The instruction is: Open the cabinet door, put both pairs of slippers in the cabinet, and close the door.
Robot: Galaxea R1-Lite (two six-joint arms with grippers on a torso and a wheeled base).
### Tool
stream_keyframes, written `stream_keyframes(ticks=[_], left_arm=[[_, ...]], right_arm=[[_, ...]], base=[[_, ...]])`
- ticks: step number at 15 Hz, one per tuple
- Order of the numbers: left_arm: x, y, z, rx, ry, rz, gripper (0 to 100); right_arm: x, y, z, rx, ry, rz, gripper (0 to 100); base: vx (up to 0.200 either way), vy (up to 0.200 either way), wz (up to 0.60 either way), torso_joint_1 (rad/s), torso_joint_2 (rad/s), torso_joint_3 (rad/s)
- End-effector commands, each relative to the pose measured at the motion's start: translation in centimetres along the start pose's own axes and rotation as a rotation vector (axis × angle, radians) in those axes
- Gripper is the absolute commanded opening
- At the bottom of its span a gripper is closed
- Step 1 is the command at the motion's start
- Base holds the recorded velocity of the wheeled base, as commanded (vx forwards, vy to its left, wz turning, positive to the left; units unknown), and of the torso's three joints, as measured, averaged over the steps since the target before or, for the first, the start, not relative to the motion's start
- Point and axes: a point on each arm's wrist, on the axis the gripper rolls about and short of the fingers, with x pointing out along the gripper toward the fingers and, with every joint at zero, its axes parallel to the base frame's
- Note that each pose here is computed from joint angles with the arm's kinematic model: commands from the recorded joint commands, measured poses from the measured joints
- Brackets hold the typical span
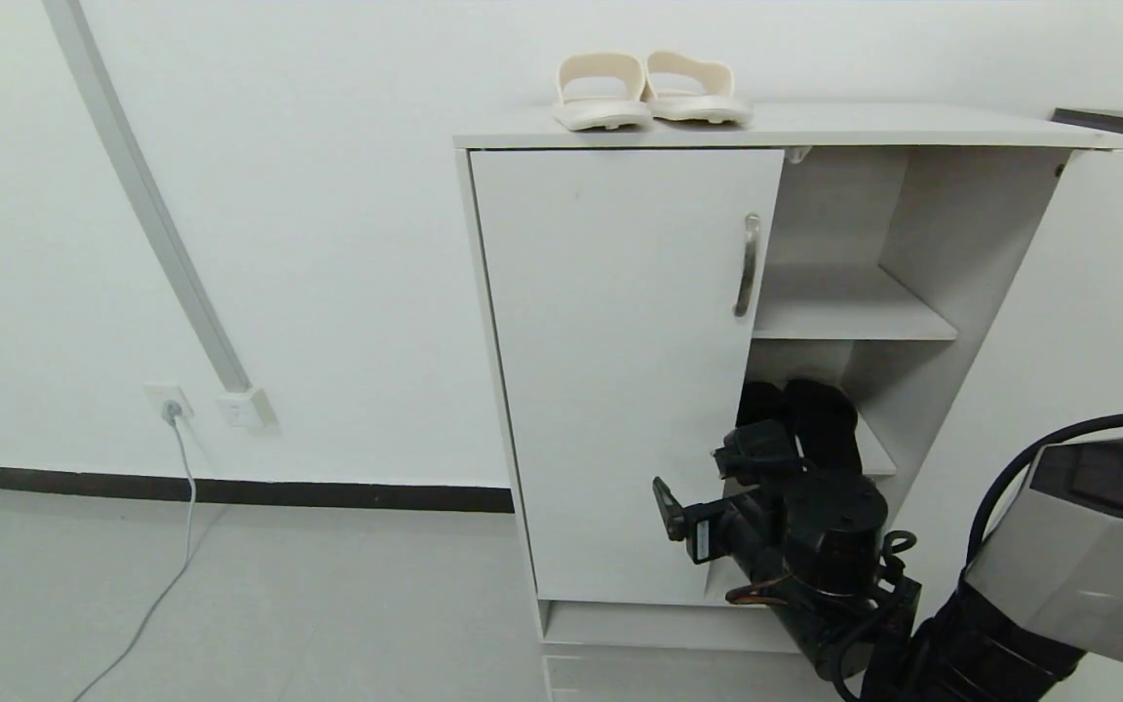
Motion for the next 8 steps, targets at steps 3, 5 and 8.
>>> stream_keyframes(ticks=[3,5,8], left_arm=[[0.01,0.00,-0.01,-0.001,0.001,0.001,0],[0.01,0.01,-0.01,-0.001,0.001,0.002,0],[0.01,0.01,-0.01,-0.004,0.001,0.004,0]], right_arm=[[-0.07,-0.07,-0.13,-0.004,0.004,0.001,100],[-0.05,-0.06,-0.18,-0.005,0.005,0.001,100],[0.02,-0.03,-0.34,-0.004,0.003,0.001,100]], base=[[0.000,0.000,0.00,0.000,0.00,0.000],[0.000,0.000,0.00,0.000,0.00,0.000],[0.000,0.000,0.00,0.000,0.00,0.000]])
